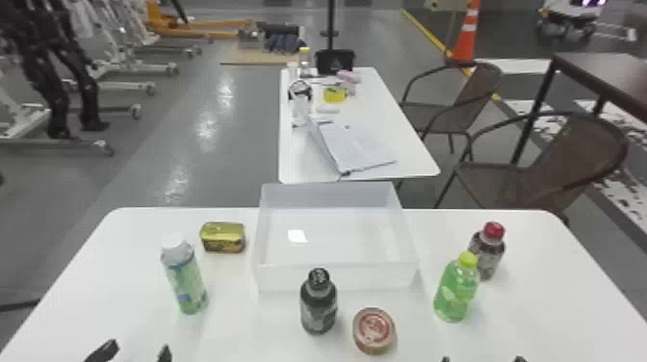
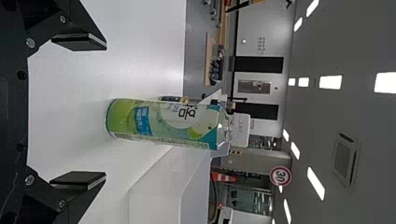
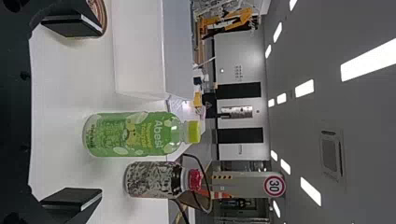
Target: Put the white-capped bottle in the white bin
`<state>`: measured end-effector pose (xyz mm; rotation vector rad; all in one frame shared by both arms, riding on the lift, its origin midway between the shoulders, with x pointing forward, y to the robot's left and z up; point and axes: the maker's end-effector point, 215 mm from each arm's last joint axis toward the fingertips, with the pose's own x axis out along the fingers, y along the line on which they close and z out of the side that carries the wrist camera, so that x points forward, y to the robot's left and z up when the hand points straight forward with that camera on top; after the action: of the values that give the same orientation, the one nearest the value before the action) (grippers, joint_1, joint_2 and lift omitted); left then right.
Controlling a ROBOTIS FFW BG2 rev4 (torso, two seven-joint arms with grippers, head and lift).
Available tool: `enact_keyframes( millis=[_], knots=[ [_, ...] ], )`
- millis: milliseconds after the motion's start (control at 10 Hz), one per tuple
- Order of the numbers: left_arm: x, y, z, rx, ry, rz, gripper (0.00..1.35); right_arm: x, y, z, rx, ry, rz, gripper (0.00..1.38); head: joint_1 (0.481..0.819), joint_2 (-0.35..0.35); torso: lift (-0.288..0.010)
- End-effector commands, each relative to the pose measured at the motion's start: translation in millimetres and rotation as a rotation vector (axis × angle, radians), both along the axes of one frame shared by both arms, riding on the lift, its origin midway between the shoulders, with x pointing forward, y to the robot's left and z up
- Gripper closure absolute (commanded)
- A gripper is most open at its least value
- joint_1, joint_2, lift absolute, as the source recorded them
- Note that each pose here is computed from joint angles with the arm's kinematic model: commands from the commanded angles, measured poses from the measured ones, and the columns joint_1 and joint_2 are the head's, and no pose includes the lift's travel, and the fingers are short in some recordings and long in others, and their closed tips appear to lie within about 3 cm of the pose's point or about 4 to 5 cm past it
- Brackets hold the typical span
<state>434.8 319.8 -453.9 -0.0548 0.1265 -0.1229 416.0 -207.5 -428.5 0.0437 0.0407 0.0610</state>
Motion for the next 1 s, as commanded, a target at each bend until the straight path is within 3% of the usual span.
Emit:
enact_keyframes(
  millis=[0,500,900],
  knots=[
    [1,-2,0,-0.004,0.000,-0.001,0.30,0,0,0,0.000,0.000,0.000,0.09,0.549,0.000,-0.100],
    [12,-14,-1,-0.020,0.009,-0.019,0.30,0,0,-1,0.000,0.002,0.000,0.09,0.549,0.000,-0.100],
    [45,-27,9,-0.033,-0.021,-0.040,0.30,0,0,-1,0.001,0.002,-0.001,0.09,0.549,0.000,-0.100]
  ],
)
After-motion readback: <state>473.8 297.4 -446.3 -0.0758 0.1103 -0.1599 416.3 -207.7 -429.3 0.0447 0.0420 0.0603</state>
